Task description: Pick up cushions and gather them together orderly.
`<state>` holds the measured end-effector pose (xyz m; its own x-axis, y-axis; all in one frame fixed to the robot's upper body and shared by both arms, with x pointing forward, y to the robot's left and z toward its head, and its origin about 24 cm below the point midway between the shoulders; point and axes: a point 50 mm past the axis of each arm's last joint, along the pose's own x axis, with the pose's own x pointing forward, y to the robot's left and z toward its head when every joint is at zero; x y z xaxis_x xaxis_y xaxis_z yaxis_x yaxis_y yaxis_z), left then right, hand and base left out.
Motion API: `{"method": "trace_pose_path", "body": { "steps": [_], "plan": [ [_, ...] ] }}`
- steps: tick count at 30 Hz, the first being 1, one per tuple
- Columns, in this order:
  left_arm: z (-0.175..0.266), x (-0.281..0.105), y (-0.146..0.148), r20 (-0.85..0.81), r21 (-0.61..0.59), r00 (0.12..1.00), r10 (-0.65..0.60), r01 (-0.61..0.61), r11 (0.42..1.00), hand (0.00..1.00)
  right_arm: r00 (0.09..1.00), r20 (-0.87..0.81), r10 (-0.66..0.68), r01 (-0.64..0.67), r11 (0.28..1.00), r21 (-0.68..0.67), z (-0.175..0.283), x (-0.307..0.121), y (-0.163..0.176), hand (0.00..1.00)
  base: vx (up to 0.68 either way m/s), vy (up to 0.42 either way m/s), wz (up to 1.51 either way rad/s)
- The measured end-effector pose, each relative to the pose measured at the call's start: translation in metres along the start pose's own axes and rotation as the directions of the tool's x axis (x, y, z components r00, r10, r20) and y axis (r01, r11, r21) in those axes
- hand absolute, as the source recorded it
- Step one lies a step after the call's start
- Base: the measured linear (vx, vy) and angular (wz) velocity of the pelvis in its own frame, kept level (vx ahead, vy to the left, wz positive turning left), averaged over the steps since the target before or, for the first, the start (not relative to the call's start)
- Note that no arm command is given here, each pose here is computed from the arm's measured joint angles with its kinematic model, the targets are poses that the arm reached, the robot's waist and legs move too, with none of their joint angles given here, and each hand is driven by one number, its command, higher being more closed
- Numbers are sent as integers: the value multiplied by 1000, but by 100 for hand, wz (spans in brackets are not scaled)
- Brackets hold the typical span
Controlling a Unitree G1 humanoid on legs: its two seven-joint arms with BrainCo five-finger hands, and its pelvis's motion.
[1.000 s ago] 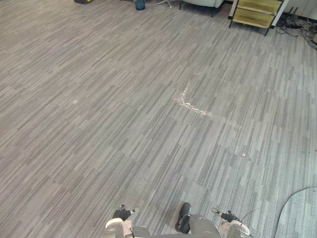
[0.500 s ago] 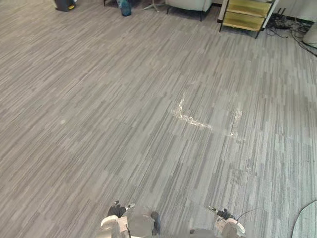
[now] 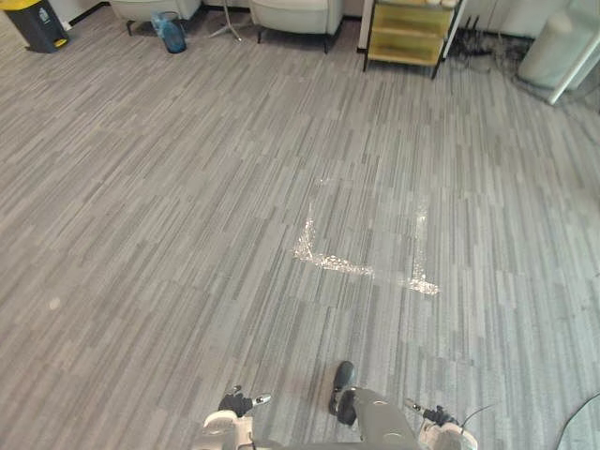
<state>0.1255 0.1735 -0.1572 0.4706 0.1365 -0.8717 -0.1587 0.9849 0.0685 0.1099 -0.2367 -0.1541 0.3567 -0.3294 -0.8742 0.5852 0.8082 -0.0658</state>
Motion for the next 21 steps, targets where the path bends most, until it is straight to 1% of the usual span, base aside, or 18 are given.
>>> {"method": "trace_pose_path", "body": {
  "steps": [2, 5, 6, 9, 12, 13, 14, 15, 16, 17, 19, 21],
  "plan": [
    [-3, -1, 2, -3, -78, 1000, 15, -15, 997, 0, 1000, 4, 22, -22, 999, -31, -2, -1, 7, 0, 445, -72, -9],
    [11, -1, 4, 54, -65, 998, 17, -14, 998, 0, 1000, -18, 25, -26, 999, -21, -4, -1, 11, 0, 377, -18, -30],
    [14, -1, 3, 75, -58, 997, 13, -9, 998, 0, 1000, 3, 30, -30, 999, -9, 3, 0, 15, 0, 355, -8, -58],
    [16, -1, -4, 86, -58, 996, -5, 10, 998, 0, 999, 31, 22, -23, 999, 24, 13, 1, 14, 0, 384, 79, -77],
    [19, 0, 1, 89, -48, 996, 7, -3, 999, 0, 999, 12, 32, -33, 999, 25, 6, 0, 19, 0, 621, 163, -61],
    [21, 0, 2, 91, -66, 996, 14, -8, 998, 0, 1000, 6, 27, -28, 999, 24, 4, 0, 17, 0, 685, 155, -33],
    [24, 0, 6, 98, -103, 995, 32, -22, 994, 0, 999, 12, 41, -41, 999, 27, 5, 0, 22, 0, 447, 139, -37],
    [25, 1, 10, 104, -113, 994, 42, -30, 993, 0, 999, 10, 46, -46, 999, 29, 4, -1, 24, 0, 620, 172, -45],
    [15, 0, 9, 74, -107, 997, 37, -29, 994, 0, 1000, -15, 22, -21, 999, 28, -6, -2, 14, 0, 440, 133, -42],
    [10, -1, 11, 55, -100, 998, 39, -33, 994, 0, 1000, -15, 14, -14, 999, 31, -6, -1, 11, 0, 511, 119, -41],
    [7, -1, 18, 37, -96, 998, 51, -47, 994, 0, 999, -33, 28, -27, 999, 40, -12, -2, 16, 0, 484, 115, -22],
    [6, -1, 17, 28, -51, 999, 41, -40, 998, 0, 998, -55, 24, -22, 999, 39, -18, -3, 13, 0, 491, 113, 6]
  ]
}}
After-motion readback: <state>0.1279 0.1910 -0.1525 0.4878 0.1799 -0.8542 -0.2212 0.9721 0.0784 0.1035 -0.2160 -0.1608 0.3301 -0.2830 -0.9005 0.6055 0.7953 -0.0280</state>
